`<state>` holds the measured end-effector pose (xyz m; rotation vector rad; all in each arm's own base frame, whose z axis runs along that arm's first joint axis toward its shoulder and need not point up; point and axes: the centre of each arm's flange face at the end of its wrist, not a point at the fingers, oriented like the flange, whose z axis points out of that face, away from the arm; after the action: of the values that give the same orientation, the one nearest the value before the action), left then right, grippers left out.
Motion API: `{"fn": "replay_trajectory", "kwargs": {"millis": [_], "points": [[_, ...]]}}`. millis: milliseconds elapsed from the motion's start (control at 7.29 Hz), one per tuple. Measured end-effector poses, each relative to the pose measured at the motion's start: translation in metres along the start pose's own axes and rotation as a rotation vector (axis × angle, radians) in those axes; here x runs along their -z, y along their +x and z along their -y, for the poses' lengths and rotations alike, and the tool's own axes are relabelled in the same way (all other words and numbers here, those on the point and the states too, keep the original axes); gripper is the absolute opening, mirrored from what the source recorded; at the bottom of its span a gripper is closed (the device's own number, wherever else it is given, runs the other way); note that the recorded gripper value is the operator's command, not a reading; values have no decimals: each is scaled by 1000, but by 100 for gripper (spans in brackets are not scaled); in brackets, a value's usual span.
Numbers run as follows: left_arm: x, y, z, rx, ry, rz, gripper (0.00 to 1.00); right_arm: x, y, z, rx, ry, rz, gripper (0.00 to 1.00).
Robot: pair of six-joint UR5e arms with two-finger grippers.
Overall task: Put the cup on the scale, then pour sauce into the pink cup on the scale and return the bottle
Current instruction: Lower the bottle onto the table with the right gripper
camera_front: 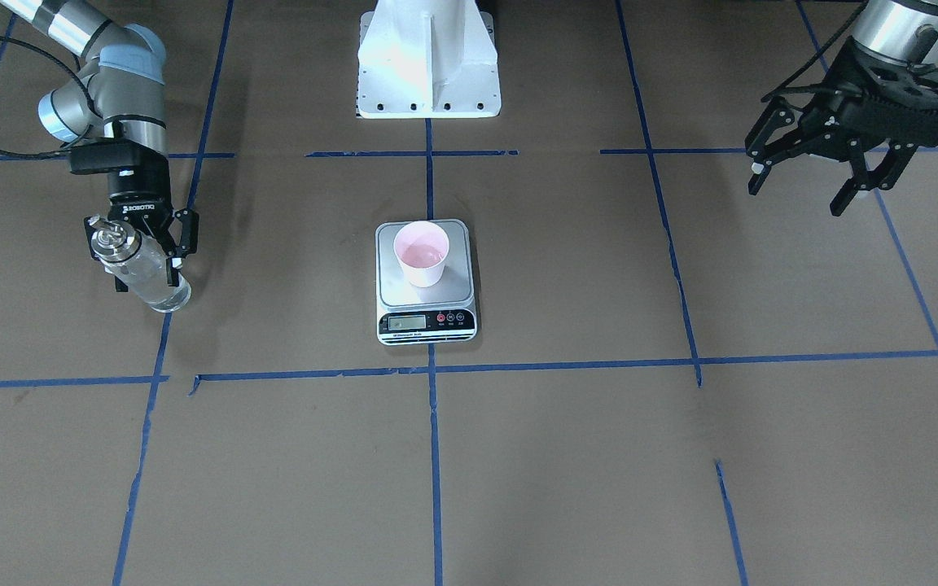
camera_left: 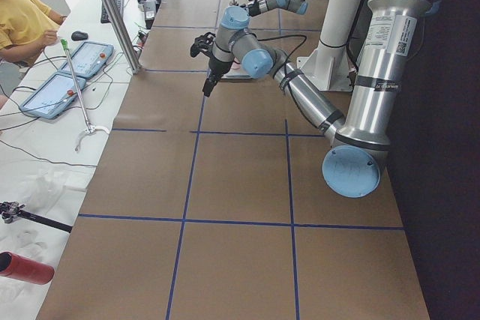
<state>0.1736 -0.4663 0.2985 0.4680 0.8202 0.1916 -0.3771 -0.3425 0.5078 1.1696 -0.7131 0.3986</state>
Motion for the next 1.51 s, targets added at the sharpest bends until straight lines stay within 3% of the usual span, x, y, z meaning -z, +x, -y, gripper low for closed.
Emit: {"fn": "replay_trajectory", "kwargs": {"millis": [823,1509], "points": [[1,-2,-1,2,0,3,99,2,-6,-4,31,7,-25,0],[2,-2,-2,2,1,2,99,16,-35,-20,35,-1,7,0]]}}
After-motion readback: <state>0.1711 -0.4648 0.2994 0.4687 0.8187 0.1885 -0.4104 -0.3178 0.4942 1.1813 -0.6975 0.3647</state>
